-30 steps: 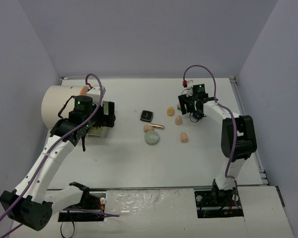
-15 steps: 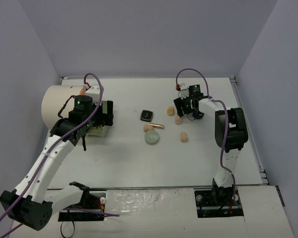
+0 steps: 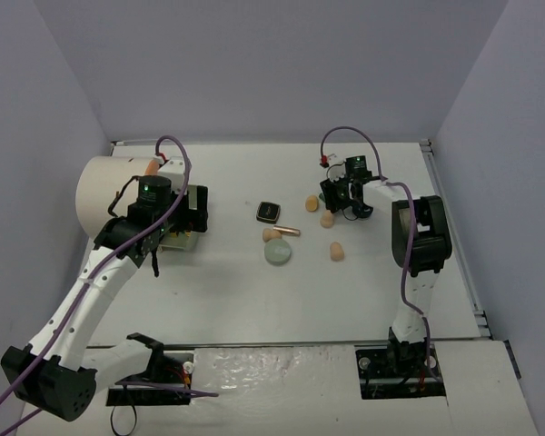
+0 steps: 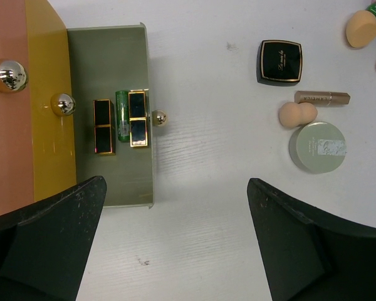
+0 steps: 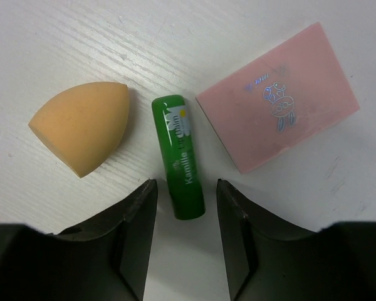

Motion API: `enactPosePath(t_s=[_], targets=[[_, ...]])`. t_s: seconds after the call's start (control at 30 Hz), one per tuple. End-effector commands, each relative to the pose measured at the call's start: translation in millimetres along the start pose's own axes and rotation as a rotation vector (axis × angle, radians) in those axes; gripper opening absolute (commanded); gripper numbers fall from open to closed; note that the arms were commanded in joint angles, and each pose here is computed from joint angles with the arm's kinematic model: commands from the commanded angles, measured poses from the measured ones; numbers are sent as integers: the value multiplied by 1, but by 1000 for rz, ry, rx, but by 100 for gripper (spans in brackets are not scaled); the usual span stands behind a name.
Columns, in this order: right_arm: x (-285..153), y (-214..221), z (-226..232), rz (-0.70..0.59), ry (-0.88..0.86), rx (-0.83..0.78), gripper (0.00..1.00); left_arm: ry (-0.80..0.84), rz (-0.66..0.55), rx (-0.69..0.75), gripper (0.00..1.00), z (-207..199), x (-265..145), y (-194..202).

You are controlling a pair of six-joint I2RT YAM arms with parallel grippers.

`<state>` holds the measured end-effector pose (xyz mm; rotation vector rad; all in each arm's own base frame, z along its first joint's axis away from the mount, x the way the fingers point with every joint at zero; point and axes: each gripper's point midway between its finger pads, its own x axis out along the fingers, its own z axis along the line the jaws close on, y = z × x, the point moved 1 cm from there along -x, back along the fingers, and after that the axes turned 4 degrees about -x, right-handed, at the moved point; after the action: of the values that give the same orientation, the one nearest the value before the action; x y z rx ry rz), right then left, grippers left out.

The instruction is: Organize the makeup

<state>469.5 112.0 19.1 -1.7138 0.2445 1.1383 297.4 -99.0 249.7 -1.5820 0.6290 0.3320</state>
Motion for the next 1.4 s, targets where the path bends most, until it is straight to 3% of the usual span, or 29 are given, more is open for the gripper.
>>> enactPosePath(t_s=[0.0,0.13,0.33,0.67,0.9,1.13,1.37], targets=[[-3,-6,2,-17,-18,-18,31,-3,-90,-7,94,0,-1,-25],[-5,-11,5,-24,-12,-29,15,-3,-85,-7,94,-1,1,-25],[-27,-39,4,-83,35,-61,2,4,-80,-14,94,-2,2,-24],[-94,-96,7,-234,168,-87,0,43,-76,-36,94,-10,4,-25],[-144,-127,87,-397,88,-120,0,198,-85,-155,94,-41,-6,-39],[-204,-143,169,-694,-66,-35,0,411,-146,-338,94,-79,-31,-57],[-246,-148,229,-859,-250,17,0,515,-187,-356,94,-107,-43,-64]])
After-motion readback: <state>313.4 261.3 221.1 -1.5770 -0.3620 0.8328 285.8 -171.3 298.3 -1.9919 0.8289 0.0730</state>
